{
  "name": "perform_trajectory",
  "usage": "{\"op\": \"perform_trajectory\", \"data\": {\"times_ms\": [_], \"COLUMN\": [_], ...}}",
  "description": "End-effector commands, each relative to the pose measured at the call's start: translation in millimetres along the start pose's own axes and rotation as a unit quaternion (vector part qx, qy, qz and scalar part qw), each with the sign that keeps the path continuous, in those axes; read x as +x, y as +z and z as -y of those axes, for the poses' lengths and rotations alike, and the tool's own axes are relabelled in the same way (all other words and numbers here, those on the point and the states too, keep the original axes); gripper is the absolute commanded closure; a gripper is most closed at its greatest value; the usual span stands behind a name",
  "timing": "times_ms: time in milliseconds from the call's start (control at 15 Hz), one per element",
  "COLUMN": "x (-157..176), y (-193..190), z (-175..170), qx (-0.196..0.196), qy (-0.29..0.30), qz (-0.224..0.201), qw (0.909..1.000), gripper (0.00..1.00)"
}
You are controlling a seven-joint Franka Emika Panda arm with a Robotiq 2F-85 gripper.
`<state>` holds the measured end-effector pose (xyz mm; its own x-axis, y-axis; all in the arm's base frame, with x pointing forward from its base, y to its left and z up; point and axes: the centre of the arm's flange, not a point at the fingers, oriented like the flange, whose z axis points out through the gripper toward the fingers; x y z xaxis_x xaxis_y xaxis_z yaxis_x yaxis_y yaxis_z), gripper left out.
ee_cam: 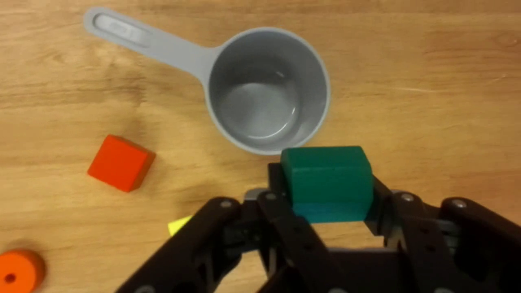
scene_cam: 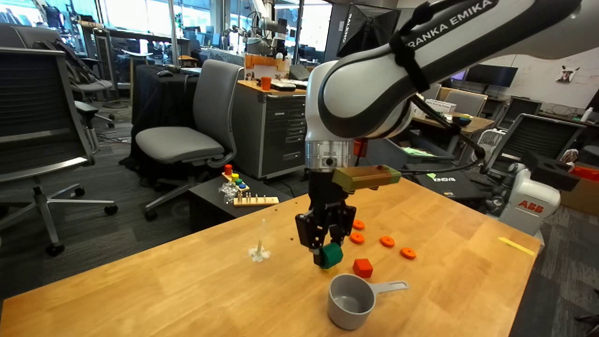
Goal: Place the green block, yellow block and then the orange block in the grey measuring cup
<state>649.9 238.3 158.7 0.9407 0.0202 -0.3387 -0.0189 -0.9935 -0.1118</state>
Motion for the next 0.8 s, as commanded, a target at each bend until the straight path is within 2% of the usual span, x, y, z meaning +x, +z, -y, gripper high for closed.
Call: {"op": "perform_trajectory", "data": {"times_ms": [0,333,600,667,733], "x": [-34,-55,-70,-73,-75], "y": [8,18,15,17,18], "z": [-4,-14,-24,-26,-29], "qx": [0.047,0.076,0.078,0.066,0.058], "qy": [0.006,0.055,0.071,0.068,0.066], "qz": [0.018,0.052,0.046,0.043,0.037], "qw": [0.9987,0.9942,0.9933,0.9946,0.9955], "gripper": [0.81,0.81,0.81,0.31,0.3]}}
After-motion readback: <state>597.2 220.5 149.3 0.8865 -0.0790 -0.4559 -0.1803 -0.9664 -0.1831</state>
